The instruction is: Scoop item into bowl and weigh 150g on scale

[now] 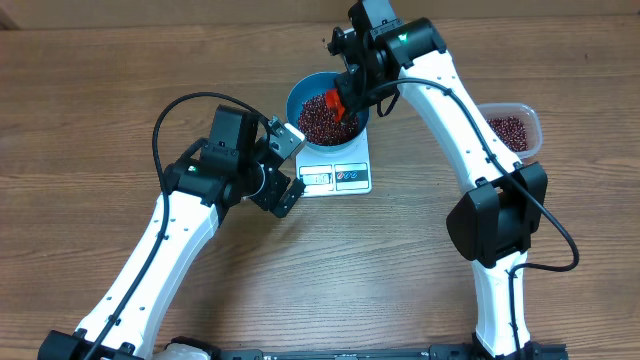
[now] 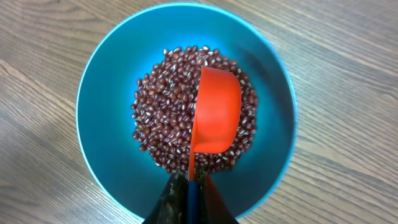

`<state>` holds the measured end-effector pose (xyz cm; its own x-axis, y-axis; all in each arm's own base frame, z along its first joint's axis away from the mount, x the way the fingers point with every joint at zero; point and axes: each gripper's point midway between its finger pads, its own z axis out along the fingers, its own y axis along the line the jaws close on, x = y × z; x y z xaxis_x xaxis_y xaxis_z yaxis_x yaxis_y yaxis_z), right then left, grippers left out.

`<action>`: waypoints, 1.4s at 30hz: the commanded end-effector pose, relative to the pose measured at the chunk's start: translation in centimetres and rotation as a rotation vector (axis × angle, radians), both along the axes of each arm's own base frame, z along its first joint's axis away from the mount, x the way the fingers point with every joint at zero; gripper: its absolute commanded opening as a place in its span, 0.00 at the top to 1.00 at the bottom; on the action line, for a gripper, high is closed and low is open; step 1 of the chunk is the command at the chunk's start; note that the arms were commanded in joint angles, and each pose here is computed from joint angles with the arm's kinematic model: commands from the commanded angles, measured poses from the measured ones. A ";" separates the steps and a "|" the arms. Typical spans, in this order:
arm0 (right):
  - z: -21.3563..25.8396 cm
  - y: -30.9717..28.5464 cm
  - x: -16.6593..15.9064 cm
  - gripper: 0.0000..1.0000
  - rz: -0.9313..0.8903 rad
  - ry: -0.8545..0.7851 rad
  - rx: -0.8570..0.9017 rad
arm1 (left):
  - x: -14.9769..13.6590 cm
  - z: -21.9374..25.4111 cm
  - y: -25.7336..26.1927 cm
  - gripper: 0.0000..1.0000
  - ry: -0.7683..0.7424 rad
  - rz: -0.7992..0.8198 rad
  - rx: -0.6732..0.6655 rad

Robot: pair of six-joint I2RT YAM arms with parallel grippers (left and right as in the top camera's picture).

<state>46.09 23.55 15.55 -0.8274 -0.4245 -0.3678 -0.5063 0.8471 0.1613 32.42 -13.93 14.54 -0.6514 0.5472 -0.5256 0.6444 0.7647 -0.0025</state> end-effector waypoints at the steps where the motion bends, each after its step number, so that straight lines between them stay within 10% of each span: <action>1: 3.1 -0.6 1.0 0.96 -0.022 -0.065 0.043 | -0.1 0.6 0.1 0.00 -0.014 0.011 -0.013; 42: 5.9 -0.8 -0.8 0.96 0.008 -0.132 -0.036 | 0.0 0.6 0.1 0.00 -0.015 0.011 -0.014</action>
